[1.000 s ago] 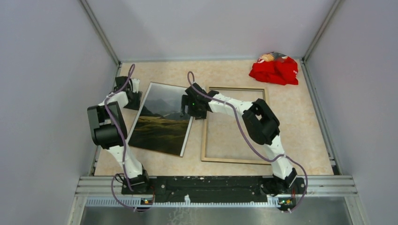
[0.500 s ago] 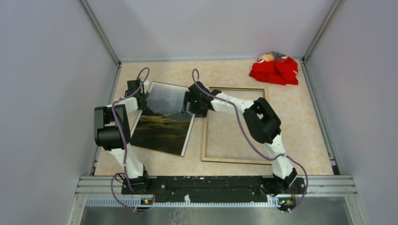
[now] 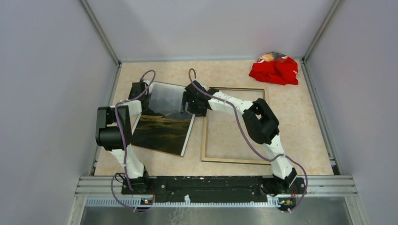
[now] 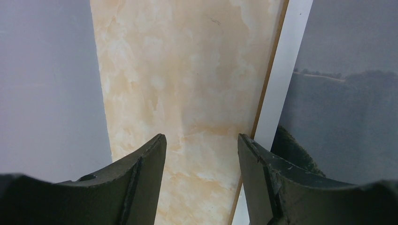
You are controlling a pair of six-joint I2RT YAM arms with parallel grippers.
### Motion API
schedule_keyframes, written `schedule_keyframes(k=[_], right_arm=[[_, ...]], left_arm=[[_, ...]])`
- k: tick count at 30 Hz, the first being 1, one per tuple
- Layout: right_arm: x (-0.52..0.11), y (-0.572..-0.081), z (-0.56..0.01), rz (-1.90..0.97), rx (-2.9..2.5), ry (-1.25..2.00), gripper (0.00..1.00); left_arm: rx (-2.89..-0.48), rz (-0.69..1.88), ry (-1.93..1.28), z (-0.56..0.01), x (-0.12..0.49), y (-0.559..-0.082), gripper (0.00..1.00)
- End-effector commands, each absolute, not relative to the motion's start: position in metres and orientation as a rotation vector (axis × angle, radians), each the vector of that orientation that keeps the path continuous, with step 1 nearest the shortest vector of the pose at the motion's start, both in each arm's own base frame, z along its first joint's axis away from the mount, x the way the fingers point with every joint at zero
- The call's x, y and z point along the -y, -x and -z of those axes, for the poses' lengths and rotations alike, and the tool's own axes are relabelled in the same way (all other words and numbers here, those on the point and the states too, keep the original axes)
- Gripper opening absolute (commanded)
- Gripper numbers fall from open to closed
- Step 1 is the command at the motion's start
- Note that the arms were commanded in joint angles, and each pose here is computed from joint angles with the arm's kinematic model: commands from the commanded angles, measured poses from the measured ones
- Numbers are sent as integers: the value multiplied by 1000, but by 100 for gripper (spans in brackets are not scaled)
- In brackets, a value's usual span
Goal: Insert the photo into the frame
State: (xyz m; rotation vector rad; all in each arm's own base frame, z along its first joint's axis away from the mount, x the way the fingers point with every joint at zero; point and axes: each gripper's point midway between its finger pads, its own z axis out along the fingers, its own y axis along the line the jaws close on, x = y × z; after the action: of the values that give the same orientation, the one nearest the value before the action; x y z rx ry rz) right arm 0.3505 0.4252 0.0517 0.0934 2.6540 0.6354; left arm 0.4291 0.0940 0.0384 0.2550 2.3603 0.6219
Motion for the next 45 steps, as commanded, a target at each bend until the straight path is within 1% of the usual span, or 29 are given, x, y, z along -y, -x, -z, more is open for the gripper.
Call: schedule_keyframes(k=[1,10,28,45], right_arm=[[-455,-358,-95,-719,-2532,-19,81],[-462,-359,-112,-693,-2501,57,80],[-460,-354,-65,-486,-2605,206,79],[-464,-353,-76,-437,-2576,249,78]], left_arm=[[-2511,-477,-344,2,-67,-396,65],[-2524,-467,-350,5,-65,-395,64],[-2535,-460,-357,10,-64,-396,62],[-2535,-476,-373,11,-63,-395,61]])
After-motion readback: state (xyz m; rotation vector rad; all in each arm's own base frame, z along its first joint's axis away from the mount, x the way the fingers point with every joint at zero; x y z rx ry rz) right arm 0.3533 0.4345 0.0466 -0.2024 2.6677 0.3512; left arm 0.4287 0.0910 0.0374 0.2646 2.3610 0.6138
